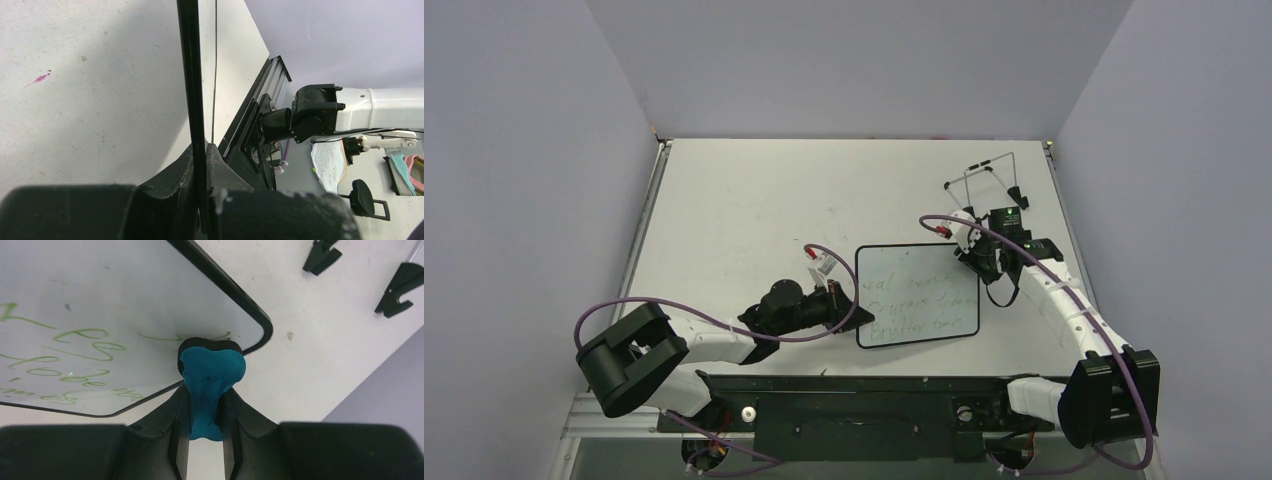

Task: Erase the whiteboard
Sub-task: Erase the whiteboard at the center of the board.

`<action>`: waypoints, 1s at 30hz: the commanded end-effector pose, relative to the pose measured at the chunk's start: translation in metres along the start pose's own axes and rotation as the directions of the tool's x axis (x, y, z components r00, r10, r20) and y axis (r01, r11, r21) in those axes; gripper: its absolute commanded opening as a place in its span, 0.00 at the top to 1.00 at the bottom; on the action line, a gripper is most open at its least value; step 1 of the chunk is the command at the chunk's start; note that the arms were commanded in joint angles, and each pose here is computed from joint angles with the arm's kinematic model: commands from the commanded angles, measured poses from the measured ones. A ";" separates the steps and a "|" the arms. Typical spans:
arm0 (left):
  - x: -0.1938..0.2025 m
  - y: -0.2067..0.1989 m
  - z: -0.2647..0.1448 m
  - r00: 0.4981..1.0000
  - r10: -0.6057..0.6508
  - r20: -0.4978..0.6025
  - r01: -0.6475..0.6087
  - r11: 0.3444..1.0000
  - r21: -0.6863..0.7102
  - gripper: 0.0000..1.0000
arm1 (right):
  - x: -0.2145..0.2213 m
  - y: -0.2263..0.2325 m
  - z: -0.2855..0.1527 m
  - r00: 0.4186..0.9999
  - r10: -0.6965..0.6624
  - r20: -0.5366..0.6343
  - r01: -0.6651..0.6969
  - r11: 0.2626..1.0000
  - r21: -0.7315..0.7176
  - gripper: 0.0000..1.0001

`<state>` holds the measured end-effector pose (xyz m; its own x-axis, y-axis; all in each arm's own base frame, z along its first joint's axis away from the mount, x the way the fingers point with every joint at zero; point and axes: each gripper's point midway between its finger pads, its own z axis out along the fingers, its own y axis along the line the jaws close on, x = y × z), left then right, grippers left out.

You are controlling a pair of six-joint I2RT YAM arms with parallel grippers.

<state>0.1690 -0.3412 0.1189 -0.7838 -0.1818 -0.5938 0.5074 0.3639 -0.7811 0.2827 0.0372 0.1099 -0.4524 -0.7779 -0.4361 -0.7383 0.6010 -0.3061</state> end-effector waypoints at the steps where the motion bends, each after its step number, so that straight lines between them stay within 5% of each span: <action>1: -0.007 -0.013 -0.002 0.996 0.081 0.026 -0.082 0.995 0.051 1.00 | 0.002 -0.013 -0.006 1.000 0.006 0.006 -0.006 0.999 0.045 1.00; 4: -0.008 -0.013 -0.003 0.996 0.083 0.030 -0.085 0.995 0.051 1.00 | 0.000 0.025 -0.004 0.994 -0.106 0.037 0.111 0.982 -0.153 1.00; 8: -0.009 -0.014 -0.006 0.995 0.088 0.039 -0.090 0.995 0.048 1.00 | -0.014 0.046 -0.007 0.982 -0.156 0.104 0.176 0.955 -0.237 1.00; 16: -0.009 -0.013 -0.006 0.995 0.095 0.040 -0.096 0.994 0.044 1.00 | -0.015 -0.028 -0.012 0.989 0.089 0.119 -0.105 0.984 0.144 1.00; 25: -0.011 -0.016 -0.003 0.995 0.093 0.041 -0.096 0.994 0.054 1.00 | -0.017 0.033 -0.011 0.983 -0.107 0.152 0.133 0.977 -0.169 1.00; 30: -0.009 -0.014 -0.003 0.995 0.091 0.038 -0.093 0.994 0.052 1.00 | -0.020 -0.006 -0.008 0.991 0.004 0.134 -0.010 0.999 0.039 1.00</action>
<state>0.1674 -0.3360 0.1214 -0.7637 -0.1815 -0.6195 0.5310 0.3693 -0.7627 0.2649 0.0549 0.1088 -0.3704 -0.7842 -0.4978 -0.8133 0.5327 -0.2340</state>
